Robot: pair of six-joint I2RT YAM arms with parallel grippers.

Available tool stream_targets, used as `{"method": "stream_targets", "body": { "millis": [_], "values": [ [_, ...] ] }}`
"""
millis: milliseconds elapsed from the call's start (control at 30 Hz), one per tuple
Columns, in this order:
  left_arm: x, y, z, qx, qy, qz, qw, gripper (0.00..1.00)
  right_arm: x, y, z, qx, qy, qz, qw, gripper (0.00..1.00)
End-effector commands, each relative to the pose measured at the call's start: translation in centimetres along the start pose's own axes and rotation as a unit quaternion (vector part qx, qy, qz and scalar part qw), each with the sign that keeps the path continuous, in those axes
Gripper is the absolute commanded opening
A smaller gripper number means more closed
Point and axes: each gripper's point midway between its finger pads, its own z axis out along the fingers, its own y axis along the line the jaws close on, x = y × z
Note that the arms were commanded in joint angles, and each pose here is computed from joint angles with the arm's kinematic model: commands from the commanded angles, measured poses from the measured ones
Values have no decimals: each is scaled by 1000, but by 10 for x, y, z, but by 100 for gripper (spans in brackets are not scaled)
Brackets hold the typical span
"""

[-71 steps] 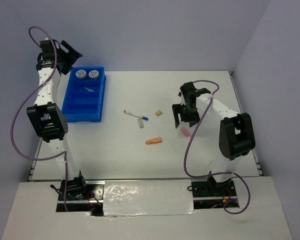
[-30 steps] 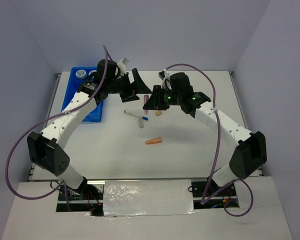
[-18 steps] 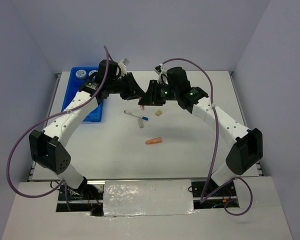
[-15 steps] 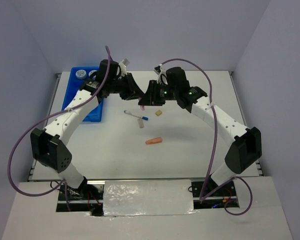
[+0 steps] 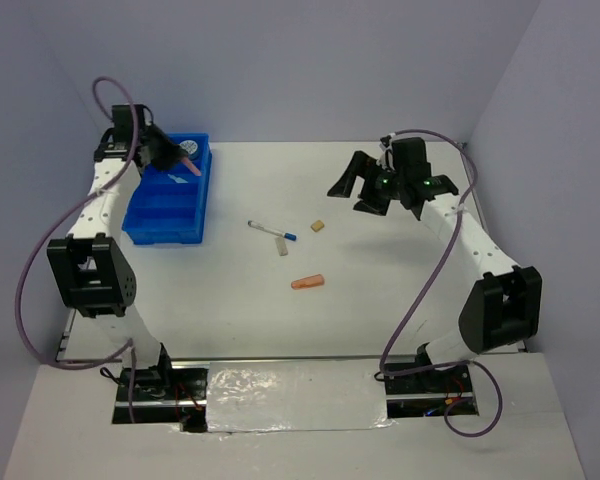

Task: Sort the stationery into containers
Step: Place the pen in the storage box, then pick up the pen from the center of the board.

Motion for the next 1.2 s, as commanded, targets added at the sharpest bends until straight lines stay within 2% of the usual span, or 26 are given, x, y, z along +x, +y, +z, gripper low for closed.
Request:
{"method": "stream_targets", "body": {
  "millis": [0,33,133,267,433,533,633,667,700,733,867,933,967,1000,1033,1067,1100,1167],
  "values": [
    [-70,43,27,-41,-119,-68,990,0,9,7,-32,3,-10,-37,999,100],
    [-79,62,43,-53,-123,-88,987,0,12,6,-34,1,-6,-44,999,100],
    [-107,81,74,-54,-138,-135,980,0,27,-5,-34,5,9,-47,999,100],
    [-125,98,99,-65,-147,-148,976,0,35,-6,-35,1,23,-52,998,100],
    [-133,117,118,-64,-158,-154,973,16,36,-8,-37,7,28,-61,998,100],
    [-129,129,126,-76,-151,-161,972,31,38,-11,-33,10,37,-63,997,100],
    [-121,136,128,-83,-145,-165,972,62,41,-11,-26,0,49,-79,996,100],
    [-122,141,127,-95,-153,-167,970,83,39,-11,-23,1,51,-89,995,100],
    [-122,142,127,-95,-153,-166,970,91,43,-7,-20,-1,60,-104,993,100],
    [-124,143,126,-95,-154,-166,969,96,38,-4,-17,3,57,-138,989,100],
    [-133,140,119,-90,-157,-169,969,99,52,-7,9,18,104,-195,975,100],
    [-148,121,102,-77,-170,-144,972,99,75,11,24,-12,136,-289,948,100],
    [-164,98,88,-60,-184,-125,973,99,86,-1,36,20,157,-324,933,100],
    [-158,95,79,-79,-164,-116,976,99,93,-2,43,17,167,-372,913,100],
    [-155,85,73,-84,-152,-83,981,99,107,-1,52,21,180,-393,902,100],
    [-170,59,52,-72,-165,-58,982,99,115,-18,65,52,199,-403,892,100],
    [-146,66,43,-123,-130,-29,983,99,118,-21,71,61,207,-425,879,99],
    [-125,72,24,-169,-108,-4,980,99,136,-35,84,78,247,-439,860,95]
  ]
}}
